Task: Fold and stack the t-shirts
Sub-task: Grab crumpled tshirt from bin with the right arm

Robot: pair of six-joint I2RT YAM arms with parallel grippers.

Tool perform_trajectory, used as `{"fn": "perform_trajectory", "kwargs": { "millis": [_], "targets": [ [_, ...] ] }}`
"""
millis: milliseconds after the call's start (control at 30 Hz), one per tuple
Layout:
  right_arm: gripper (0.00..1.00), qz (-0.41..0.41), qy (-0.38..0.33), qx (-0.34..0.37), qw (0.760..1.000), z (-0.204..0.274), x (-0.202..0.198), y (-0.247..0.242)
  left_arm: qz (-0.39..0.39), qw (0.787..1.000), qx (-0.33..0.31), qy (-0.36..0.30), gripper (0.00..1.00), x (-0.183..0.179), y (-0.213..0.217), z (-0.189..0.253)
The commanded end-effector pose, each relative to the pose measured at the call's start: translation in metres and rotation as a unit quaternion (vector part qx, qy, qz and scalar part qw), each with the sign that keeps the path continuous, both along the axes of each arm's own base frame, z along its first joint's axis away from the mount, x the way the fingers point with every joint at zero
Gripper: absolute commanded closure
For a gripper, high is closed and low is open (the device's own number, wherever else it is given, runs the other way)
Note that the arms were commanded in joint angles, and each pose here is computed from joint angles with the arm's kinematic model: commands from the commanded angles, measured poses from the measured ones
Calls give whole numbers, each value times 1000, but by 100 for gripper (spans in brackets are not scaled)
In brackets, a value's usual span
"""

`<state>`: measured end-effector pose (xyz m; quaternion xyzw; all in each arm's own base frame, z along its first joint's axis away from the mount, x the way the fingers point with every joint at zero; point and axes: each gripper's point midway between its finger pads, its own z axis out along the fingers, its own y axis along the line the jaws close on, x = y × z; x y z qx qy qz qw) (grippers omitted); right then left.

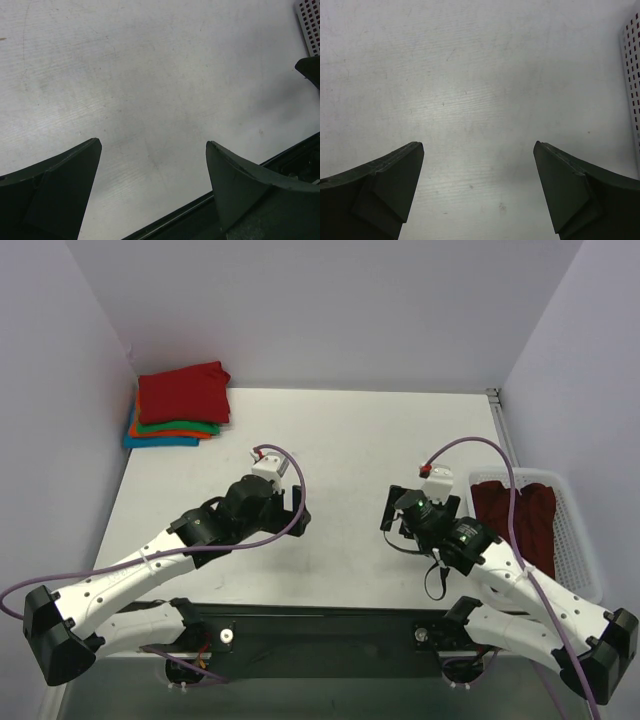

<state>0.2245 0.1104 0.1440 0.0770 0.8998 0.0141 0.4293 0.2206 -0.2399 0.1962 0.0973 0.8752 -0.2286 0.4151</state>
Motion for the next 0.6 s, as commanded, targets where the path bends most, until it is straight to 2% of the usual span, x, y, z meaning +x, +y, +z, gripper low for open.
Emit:
{"fn": "perform_trajectory", "kwargs": {
  "millis": [0,267,400,433,567],
  "targets": [
    [0,-19,-22,-6,1000,17,4,-9,-6,999,-36,-14,3,4,-11,16],
    [3,-41,-10,-48,998,26,16,-23,-15,999,-42,-9,3,0,-12,20],
    [7,-136,41,-40,989,28,38,-79,-18,999,-36,-8,3,-2,-10,25],
    [8,-190,50,-37,980,26,42,-109,-21,999,-37,-9,3,-3,-10,28],
    [10,-300,68,-21,951,18,44,-168,-27,999,-36,-9,3,-7,-6,31]
  ]
}}
